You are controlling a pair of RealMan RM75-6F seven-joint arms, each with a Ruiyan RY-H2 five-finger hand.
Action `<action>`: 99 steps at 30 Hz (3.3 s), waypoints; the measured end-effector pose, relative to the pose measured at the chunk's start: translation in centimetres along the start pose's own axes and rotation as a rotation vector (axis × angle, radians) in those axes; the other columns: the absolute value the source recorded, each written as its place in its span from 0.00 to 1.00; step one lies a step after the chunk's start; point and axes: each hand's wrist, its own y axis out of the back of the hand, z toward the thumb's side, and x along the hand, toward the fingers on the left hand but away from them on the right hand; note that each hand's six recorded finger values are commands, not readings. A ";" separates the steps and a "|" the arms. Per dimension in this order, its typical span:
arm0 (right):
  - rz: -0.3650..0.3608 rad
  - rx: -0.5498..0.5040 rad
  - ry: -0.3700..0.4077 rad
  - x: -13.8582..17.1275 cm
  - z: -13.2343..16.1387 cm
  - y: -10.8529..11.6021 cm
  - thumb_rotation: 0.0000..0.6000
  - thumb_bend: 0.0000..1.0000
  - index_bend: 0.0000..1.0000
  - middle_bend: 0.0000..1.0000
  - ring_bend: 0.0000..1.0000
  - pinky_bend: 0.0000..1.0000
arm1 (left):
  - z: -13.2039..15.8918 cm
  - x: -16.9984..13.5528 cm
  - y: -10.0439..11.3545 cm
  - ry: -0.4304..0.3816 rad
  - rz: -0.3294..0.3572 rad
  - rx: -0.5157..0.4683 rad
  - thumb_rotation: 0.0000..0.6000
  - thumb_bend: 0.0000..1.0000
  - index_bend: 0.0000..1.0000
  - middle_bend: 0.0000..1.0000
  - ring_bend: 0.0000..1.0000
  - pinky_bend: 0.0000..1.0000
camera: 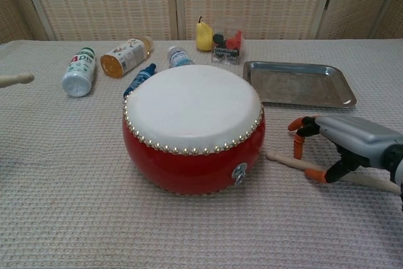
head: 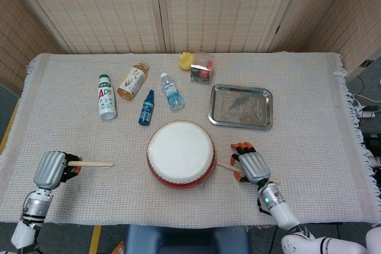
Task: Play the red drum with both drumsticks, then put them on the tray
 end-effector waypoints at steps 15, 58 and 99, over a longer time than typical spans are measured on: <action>-0.006 -0.010 -0.012 0.1 -0.5 -0.2 1.00 0.44 0.63 0.14 0.00 0.08 | -0.2 -0.1 0.1 0.007 0.002 -0.004 1.00 0.54 1.00 1.00 1.00 1.00; -0.029 -1.620 0.199 3.8 -10.5 7.0 1.00 0.54 0.61 0.29 0.25 0.29 | 1.1 -0.5 1.2 -0.007 0.021 -0.004 1.00 0.53 1.00 1.00 1.00 1.00; 0.103 -1.450 0.321 3.6 -9.9 2.5 0.88 0.13 0.56 0.35 0.31 0.35 | 0.8 -0.7 0.7 -0.005 -0.001 -0.006 1.00 0.53 1.00 1.00 1.00 1.00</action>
